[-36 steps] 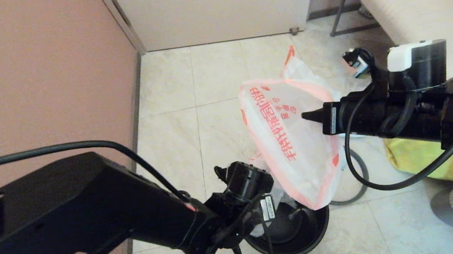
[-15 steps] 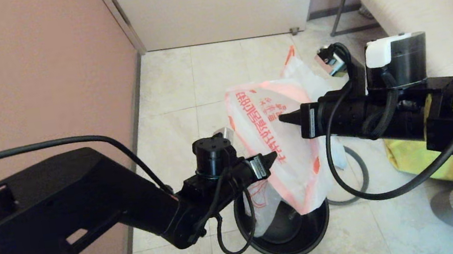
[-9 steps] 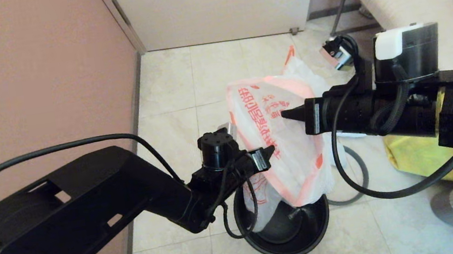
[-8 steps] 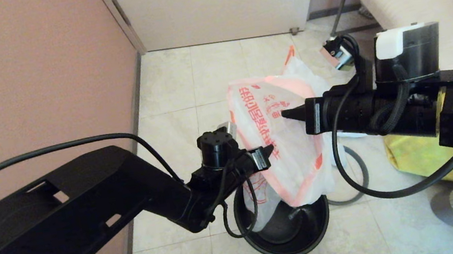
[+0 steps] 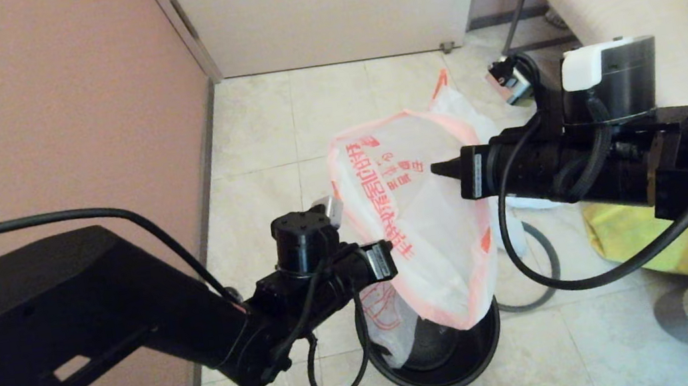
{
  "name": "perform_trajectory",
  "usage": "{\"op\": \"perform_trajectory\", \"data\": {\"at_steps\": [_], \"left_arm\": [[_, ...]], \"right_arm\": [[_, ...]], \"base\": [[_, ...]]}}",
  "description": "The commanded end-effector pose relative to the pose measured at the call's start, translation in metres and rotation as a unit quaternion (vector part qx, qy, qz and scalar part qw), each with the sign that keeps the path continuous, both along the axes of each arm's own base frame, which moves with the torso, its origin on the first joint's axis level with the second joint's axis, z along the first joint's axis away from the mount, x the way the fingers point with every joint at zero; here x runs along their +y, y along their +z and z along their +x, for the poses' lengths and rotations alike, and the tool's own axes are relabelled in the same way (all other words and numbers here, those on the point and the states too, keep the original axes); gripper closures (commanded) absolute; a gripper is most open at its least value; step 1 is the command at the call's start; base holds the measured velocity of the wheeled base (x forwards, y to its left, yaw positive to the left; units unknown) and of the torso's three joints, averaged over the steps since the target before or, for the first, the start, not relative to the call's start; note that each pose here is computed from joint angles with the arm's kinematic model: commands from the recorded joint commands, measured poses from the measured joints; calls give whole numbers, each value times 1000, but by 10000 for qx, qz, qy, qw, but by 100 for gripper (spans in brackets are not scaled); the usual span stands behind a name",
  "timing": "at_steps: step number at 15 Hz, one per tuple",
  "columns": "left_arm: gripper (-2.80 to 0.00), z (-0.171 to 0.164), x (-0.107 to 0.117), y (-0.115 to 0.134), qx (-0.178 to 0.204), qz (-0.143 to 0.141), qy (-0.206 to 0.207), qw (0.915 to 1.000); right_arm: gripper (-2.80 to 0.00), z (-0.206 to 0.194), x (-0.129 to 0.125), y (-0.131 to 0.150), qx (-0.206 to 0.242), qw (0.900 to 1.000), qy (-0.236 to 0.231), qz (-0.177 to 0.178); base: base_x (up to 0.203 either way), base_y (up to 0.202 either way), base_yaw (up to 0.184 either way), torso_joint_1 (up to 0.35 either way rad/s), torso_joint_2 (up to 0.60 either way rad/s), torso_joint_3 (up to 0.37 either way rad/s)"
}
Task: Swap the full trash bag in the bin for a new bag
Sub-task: Put the new garbage bag on the trash can
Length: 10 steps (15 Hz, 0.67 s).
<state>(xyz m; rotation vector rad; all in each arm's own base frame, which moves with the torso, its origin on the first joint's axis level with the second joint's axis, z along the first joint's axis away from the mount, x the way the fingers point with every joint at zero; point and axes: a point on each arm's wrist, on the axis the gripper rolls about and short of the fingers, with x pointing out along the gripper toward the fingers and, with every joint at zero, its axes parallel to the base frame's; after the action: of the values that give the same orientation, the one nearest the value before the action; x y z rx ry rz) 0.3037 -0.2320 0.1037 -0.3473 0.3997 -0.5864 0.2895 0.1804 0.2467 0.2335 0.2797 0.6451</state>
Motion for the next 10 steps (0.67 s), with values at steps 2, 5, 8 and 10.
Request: {"op": "perform_trajectory", "data": {"at_steps": [2, 5, 8, 10], "left_arm": [[0, -43, 28, -3, 338, 261, -39, 9991], [0, -73, 23, -35, 756, 736, -239, 9941], [0, -67, 23, -34, 543, 721, -110, 9959], [0, -54, 27, -26, 271, 756, 5, 9968]], "right_arm": [[0, 11, 8, -16, 180, 9998, -2, -107], [0, 33, 20, -51, 547, 9973, -262, -421], [0, 50, 24, -61, 531, 9960, -478, -531], [0, 63, 27, -49, 278, 9973, -523, -431]], "base": [[0, 0, 0, 0, 0, 0], [0, 0, 0, 0, 0, 0], [0, 0, 0, 0, 0, 0], [0, 0, 0, 0, 0, 0]]}}
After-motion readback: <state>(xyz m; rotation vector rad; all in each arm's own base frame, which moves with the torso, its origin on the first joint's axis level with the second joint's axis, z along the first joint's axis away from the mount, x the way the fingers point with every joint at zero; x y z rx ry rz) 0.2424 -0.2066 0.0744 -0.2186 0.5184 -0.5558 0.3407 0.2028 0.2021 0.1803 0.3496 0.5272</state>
